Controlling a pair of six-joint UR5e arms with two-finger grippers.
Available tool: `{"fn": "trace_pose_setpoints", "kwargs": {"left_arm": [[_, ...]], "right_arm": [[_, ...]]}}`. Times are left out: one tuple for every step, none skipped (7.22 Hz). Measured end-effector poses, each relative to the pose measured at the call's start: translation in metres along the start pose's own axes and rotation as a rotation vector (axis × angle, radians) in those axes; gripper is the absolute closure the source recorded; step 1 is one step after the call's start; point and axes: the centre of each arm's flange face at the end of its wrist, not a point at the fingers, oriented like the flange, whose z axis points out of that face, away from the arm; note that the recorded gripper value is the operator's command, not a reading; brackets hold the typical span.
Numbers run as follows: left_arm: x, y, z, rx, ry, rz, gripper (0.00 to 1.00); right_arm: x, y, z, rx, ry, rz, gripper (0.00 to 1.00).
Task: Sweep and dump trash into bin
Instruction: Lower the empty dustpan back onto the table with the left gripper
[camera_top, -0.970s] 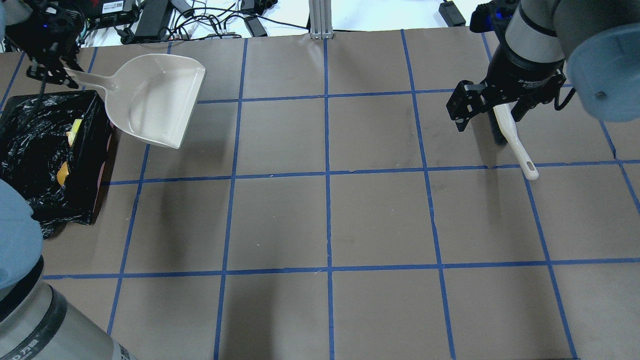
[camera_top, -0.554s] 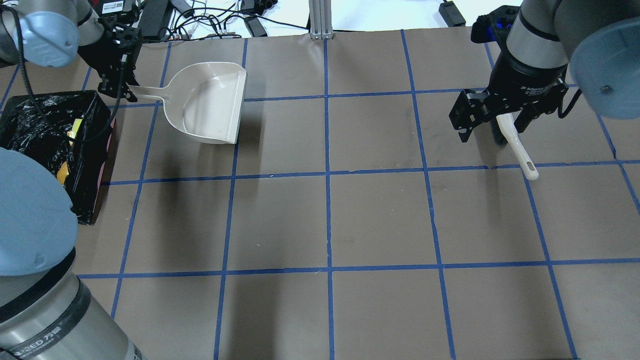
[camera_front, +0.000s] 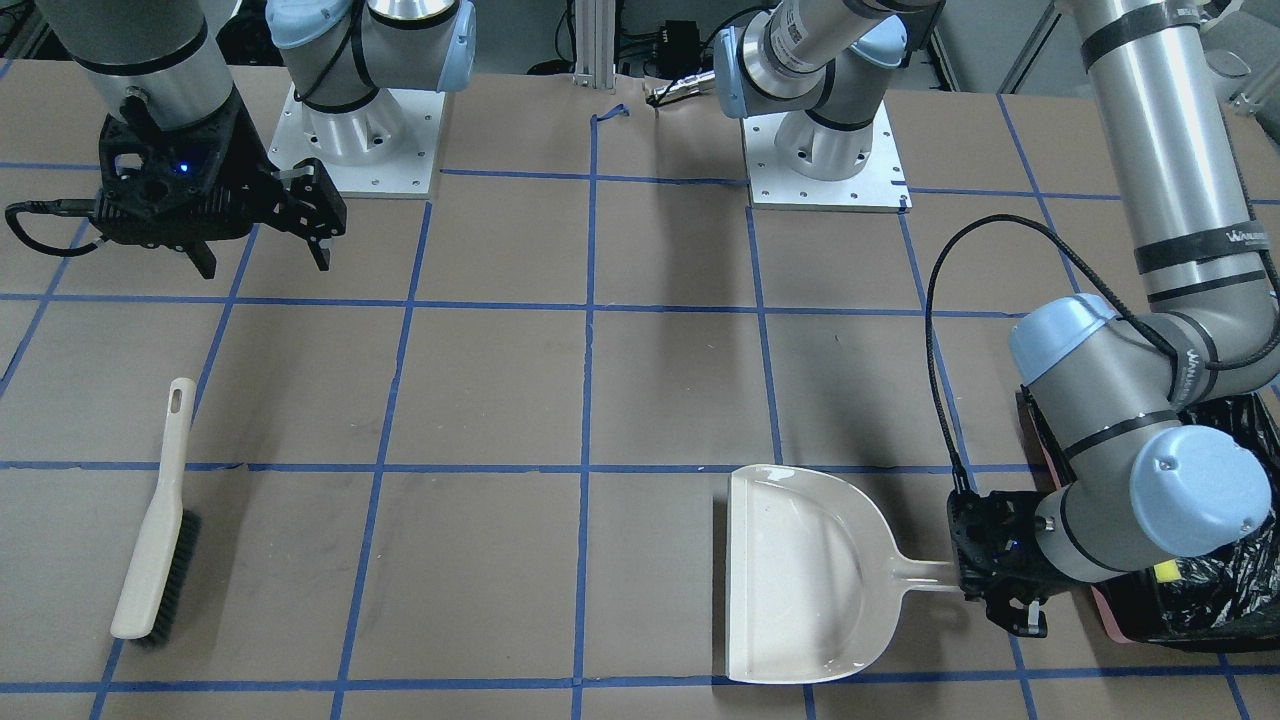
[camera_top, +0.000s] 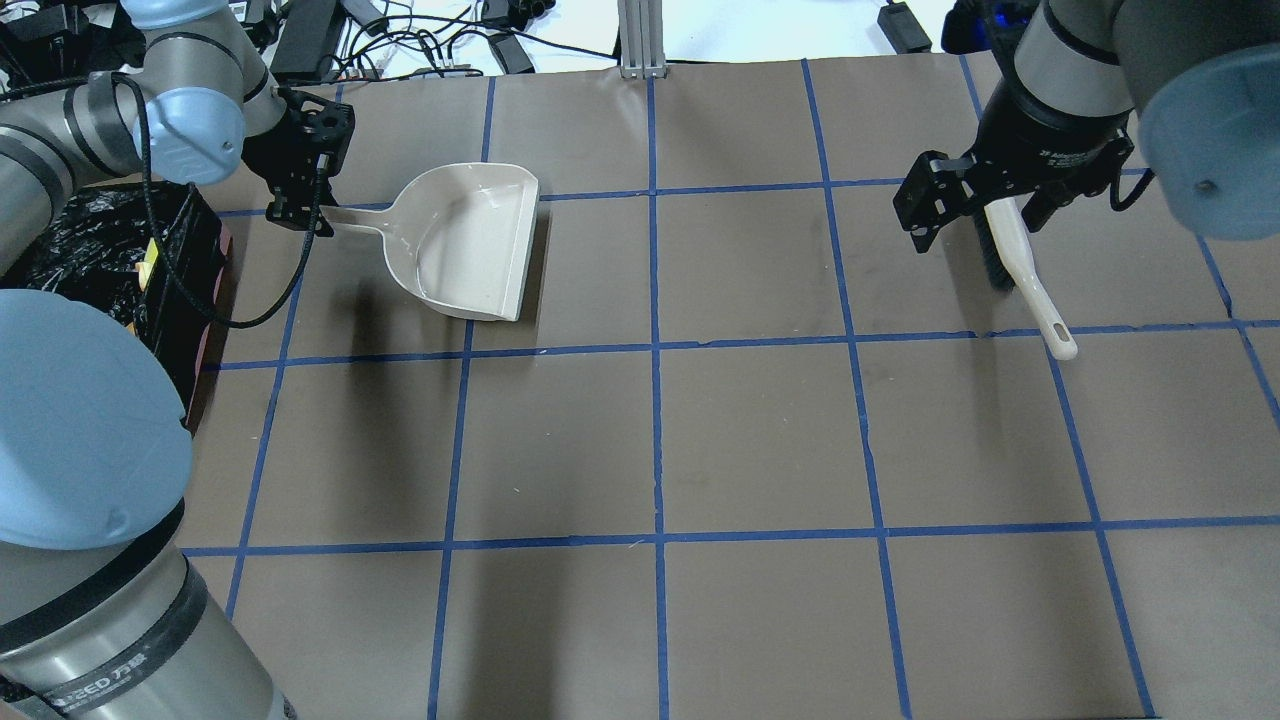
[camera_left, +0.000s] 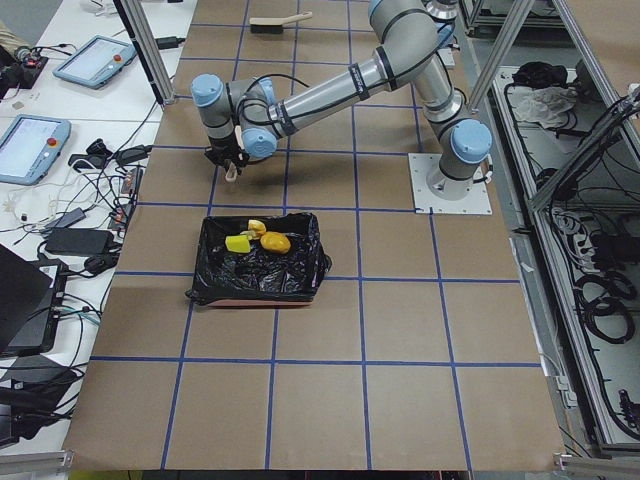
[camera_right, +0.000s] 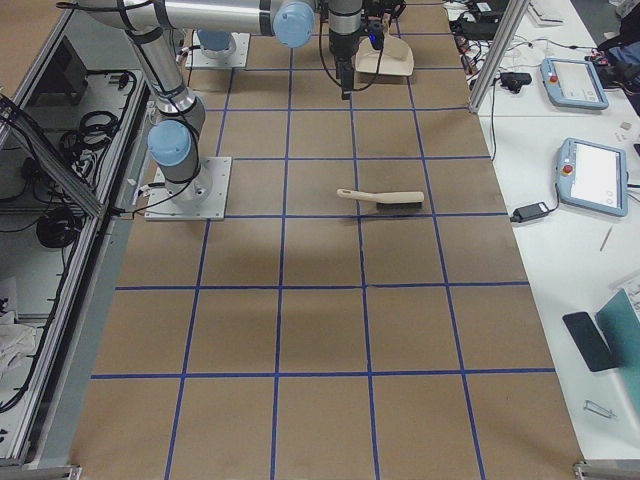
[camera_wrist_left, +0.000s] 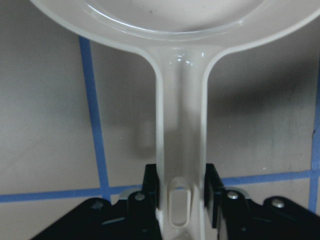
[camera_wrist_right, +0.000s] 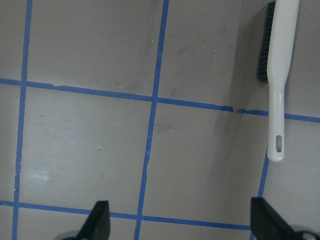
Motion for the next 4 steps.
{"fn": "trace_pose_setpoints", "kwargs": {"left_arm": [[0.0009, -0.0028, 0.0026, -0.006, 0.003, -0.009, 0.81], [0.0012, -0.0043, 0.0037, -0.017, 0.007, -0.029, 0.33], [0.0014, -0.0052, 0.0045, -0.025, 0.009, -0.045, 0.11], [0.0017, -0.0054, 0.0046, -0.028, 0.010, -0.053, 0.03]], "right_arm": [[-0.0014, -0.0003, -0.0009, 0.008, -0.011, 0.000, 0.00], [-0.0049, -0.0005, -0.0018, 0.017, -0.044, 0.001, 0.00], [-0.0091, -0.0008, -0.0029, 0.026, -0.085, 0.006, 0.00], [-0.0112, -0.0010, -0.0028, 0.029, -0.106, 0.009, 0.00]]}}
